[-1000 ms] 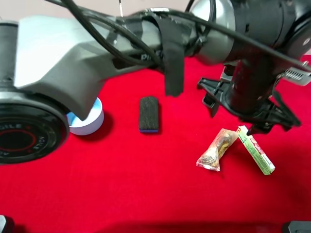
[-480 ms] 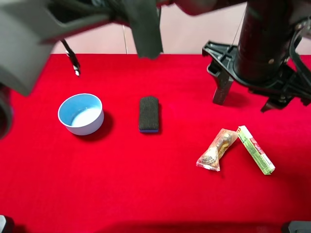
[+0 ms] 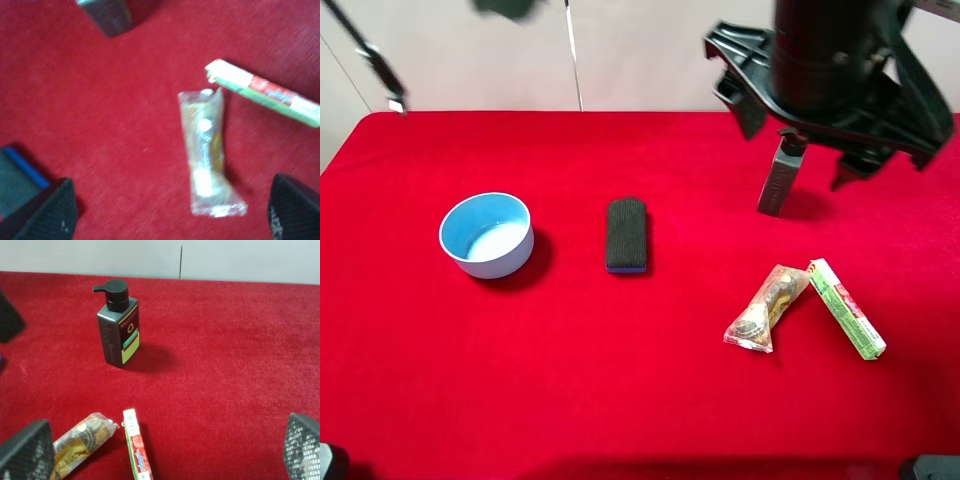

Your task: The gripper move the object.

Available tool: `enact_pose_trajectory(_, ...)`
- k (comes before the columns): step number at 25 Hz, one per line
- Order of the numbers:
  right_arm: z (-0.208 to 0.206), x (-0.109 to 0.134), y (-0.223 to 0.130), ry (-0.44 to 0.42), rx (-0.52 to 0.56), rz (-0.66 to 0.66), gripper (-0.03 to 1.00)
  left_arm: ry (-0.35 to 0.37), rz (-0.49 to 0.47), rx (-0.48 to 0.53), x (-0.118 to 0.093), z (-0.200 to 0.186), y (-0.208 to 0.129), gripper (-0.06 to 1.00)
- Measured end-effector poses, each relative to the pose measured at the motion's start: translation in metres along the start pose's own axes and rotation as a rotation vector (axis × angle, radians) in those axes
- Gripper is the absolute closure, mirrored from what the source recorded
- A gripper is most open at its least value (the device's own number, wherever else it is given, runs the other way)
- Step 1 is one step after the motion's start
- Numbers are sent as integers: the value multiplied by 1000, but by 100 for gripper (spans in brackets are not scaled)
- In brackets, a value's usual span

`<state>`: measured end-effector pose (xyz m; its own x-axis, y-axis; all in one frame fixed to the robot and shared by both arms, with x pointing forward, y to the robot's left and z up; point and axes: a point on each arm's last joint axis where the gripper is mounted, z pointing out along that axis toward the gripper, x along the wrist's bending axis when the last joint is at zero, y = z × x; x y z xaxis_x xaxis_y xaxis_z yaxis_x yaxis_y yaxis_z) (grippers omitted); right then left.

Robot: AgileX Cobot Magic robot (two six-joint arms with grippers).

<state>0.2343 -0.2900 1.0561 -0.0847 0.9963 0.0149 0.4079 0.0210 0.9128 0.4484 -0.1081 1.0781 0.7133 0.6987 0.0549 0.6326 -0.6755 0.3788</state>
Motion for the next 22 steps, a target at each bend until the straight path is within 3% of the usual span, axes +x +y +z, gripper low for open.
enact_pose_trajectory(12,0,0,0,0,0,0,27,91,26,46,60,-48,-50,18)
enact_pose_trajectory(22,0,0,0,0,0,0,27,103,118,52,80,-87,-105,18)
